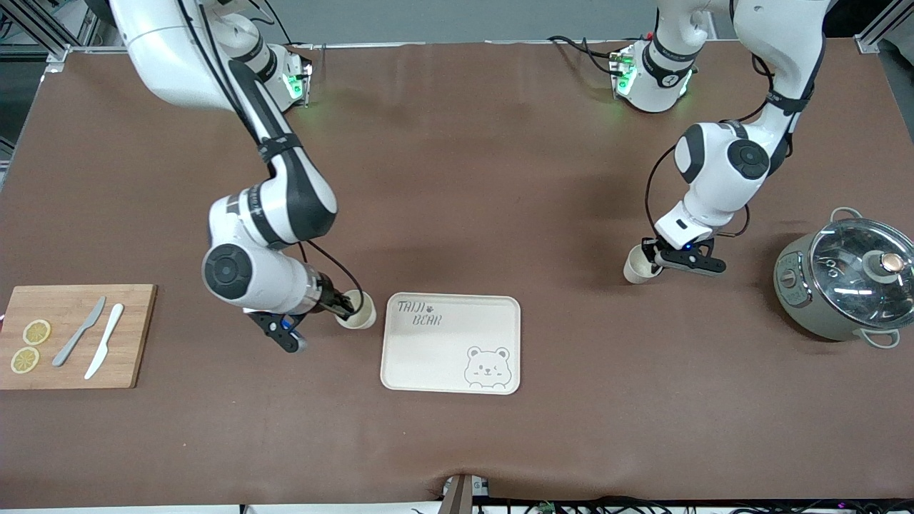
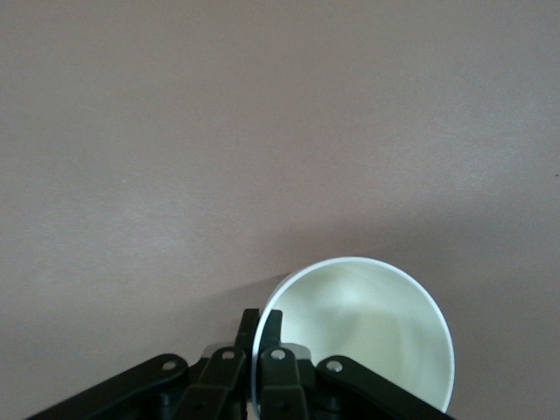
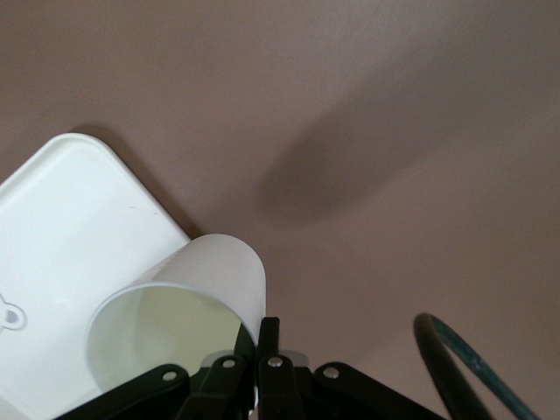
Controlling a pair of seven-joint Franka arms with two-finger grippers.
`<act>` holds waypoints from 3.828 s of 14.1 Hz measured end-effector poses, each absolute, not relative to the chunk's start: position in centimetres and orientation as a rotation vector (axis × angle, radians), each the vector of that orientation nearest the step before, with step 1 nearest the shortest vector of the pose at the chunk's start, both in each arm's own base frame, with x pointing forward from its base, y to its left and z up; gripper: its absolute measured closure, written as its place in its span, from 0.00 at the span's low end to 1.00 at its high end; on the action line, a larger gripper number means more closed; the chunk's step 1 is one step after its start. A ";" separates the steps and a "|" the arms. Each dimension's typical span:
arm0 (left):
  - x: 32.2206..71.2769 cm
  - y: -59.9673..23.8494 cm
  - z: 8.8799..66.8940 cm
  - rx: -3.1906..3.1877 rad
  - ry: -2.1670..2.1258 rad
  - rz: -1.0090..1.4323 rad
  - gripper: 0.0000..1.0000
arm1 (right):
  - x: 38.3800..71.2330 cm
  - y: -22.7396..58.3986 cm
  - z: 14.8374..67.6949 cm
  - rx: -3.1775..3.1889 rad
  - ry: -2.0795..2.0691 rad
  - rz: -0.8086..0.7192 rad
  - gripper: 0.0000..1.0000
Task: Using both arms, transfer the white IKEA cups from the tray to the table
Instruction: 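Carry the second cup toward the cutting board with the right gripper, then lower both cups onto the table and open both grippers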
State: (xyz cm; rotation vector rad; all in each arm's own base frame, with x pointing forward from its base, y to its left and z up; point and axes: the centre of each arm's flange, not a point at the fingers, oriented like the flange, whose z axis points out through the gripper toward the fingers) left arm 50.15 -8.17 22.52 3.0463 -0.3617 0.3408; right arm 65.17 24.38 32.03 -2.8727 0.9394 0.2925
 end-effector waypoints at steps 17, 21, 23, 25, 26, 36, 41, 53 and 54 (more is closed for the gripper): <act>50.3 -8.1 21.9 3.033 -0.361 0.349 0.96 | 61.4 -1.3 29.2 -3.082 0.248 0.364 0.98; 50.4 -8.6 22.0 3.023 -0.349 0.352 0.96 | 60.5 -6.4 27.6 -3.105 0.128 0.300 0.98; 50.4 -8.6 22.0 3.023 -0.348 0.351 0.96 | 59.7 -8.2 26.5 -3.115 0.087 0.269 0.98; 50.4 -8.6 21.9 3.023 -0.348 0.349 0.96 | 59.0 -9.4 25.4 -3.120 0.057 0.254 0.98; 50.4 -8.6 21.9 3.023 -0.349 0.349 0.96 | 58.7 -9.9 25.1 -3.120 0.055 0.256 0.98; 51.1 -9.4 22.1 3.013 -0.364 0.364 0.22 | 57.7 -10.8 23.3 -3.128 0.066 0.248 0.89; 51.9 -9.3 22.6 3.010 -0.351 0.388 0.00 | 57.7 -10.6 23.6 -3.112 0.062 0.311 0.42; 54.9 -9.2 35.6 2.931 -0.356 0.161 0.00 | 63.1 -10.3 35.5 -3.079 0.027 0.384 0.00; 55.3 -9.2 37.0 2.936 -0.344 0.149 0.00 | 63.7 -10.1 37.6 -3.079 0.016 0.384 0.00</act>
